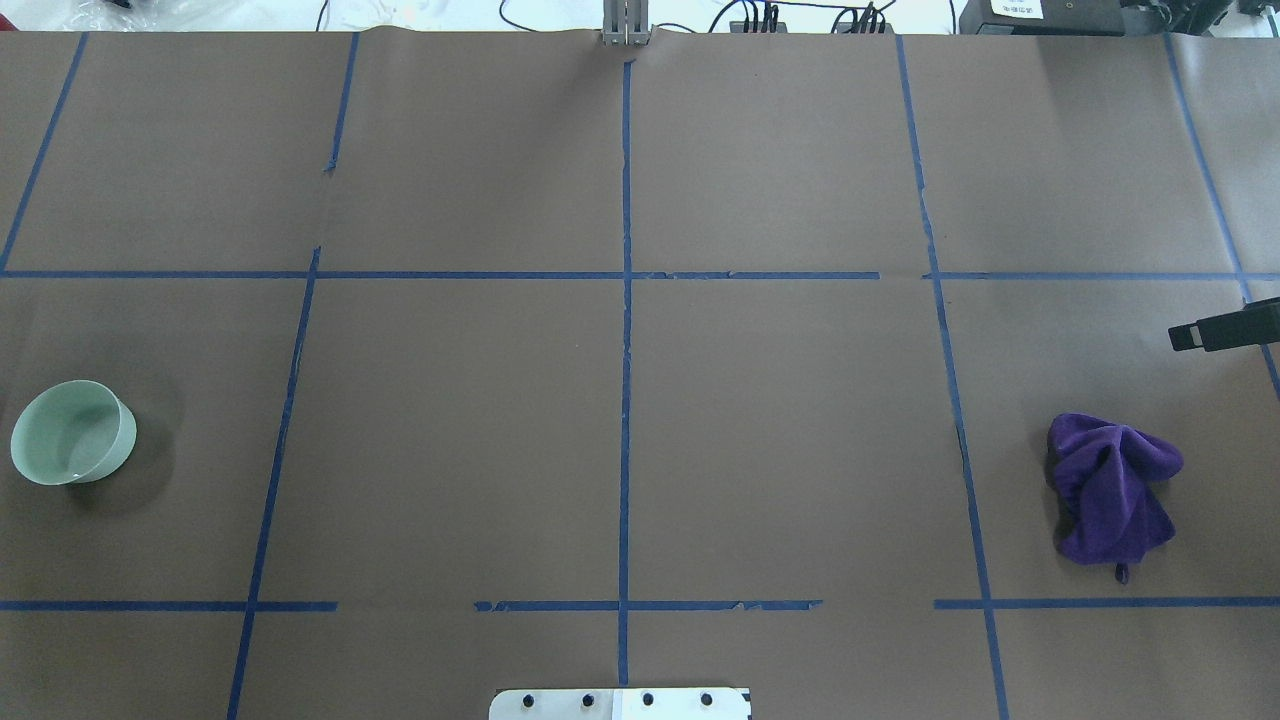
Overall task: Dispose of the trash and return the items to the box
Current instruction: 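Release the cup in the clear bin while the right gripper reaches toward the purple cloth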
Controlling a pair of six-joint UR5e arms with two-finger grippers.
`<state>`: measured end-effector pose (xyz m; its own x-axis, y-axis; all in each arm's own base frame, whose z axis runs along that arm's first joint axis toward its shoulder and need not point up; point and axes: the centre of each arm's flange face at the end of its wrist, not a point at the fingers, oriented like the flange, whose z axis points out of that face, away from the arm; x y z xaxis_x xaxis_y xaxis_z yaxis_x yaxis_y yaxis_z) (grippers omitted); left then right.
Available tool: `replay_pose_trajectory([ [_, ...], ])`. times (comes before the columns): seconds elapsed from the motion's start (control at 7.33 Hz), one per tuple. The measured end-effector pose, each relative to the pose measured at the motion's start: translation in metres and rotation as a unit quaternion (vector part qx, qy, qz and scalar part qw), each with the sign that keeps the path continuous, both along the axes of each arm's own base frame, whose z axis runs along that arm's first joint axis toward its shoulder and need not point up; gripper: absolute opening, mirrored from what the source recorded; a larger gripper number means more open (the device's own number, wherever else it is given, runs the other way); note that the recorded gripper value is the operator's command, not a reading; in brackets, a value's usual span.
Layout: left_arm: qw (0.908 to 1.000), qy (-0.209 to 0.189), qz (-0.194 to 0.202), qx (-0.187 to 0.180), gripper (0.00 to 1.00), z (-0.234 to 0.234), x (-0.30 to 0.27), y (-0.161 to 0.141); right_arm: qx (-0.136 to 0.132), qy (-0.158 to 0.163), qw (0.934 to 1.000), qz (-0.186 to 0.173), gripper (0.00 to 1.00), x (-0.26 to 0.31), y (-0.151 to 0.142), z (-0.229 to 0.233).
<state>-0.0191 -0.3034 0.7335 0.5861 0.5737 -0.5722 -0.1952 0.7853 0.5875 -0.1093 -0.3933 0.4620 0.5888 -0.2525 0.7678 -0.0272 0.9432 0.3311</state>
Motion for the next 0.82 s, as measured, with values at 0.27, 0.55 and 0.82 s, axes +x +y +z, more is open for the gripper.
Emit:
replay_pose_trajectory([
  [0.27,0.9993,0.001,-0.007,0.038,1.00,-0.024,0.003,-0.030,-0.008,0.022,0.9997,0.009,1.00,-0.030,0.006,0.005],
  [0.55,0.9978,0.001,-0.013,0.066,1.00,-0.061,0.008,-0.077,-0.014,0.043,0.9984,0.034,0.97,-0.077,0.021,0.009],
  [0.82,0.9978,0.000,-0.015,0.065,1.00,-0.119,0.012,-0.123,-0.018,0.076,0.9962,0.040,0.64,-0.110,0.047,0.026],
])
